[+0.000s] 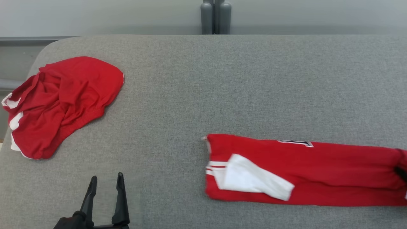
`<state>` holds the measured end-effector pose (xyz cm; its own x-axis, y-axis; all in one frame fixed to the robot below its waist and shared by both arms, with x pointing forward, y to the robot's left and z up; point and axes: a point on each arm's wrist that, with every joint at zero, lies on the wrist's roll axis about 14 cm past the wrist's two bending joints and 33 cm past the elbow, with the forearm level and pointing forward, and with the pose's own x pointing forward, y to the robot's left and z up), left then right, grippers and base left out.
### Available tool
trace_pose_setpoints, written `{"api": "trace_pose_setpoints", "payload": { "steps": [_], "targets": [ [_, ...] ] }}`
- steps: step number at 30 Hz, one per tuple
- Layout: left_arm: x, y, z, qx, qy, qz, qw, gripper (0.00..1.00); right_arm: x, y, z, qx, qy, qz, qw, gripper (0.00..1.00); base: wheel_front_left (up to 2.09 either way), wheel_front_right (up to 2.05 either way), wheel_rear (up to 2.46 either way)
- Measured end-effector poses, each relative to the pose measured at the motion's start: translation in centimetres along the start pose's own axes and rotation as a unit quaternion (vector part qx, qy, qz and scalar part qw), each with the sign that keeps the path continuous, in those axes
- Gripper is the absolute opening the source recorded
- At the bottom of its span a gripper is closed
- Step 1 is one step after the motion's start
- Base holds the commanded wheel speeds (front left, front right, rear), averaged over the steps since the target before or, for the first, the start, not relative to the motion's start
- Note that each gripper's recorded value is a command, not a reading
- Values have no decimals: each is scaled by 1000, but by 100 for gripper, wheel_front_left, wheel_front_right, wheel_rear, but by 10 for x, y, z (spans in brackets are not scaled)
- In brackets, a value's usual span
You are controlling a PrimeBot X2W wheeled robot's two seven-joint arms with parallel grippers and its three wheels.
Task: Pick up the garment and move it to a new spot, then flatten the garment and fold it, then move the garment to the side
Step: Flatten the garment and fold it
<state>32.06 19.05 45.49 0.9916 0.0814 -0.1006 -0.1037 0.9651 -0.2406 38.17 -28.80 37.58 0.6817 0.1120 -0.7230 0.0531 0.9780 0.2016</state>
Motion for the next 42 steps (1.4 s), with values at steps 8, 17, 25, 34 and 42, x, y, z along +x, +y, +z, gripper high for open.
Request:
{"api": "trace_pose_setpoints", "payload": {
  "steps": [8,17,25,34,42],
  "targets": [
    [-6,17,2,4,-3,25,1000,100,-43,-107,41,18,-17,-129,991,0,0,0,0],
    [-24,13,-6,-21,6,29,999,100,-48,44,45,28,-37,112,993,0,0,0,0],
    [-18,-20,-12,-33,15,-23,999,100,-61,151,12,32,-56,236,970,0,0,0,0],
    [-16,-32,-16,-33,22,-42,998,100,-53,181,26,24,-110,244,963,0,0,0,0],
    [-20,-44,-26,-40,38,-57,997,100,-42,206,21,-4,-101,257,961,0,0,0,0]
  ]
}}
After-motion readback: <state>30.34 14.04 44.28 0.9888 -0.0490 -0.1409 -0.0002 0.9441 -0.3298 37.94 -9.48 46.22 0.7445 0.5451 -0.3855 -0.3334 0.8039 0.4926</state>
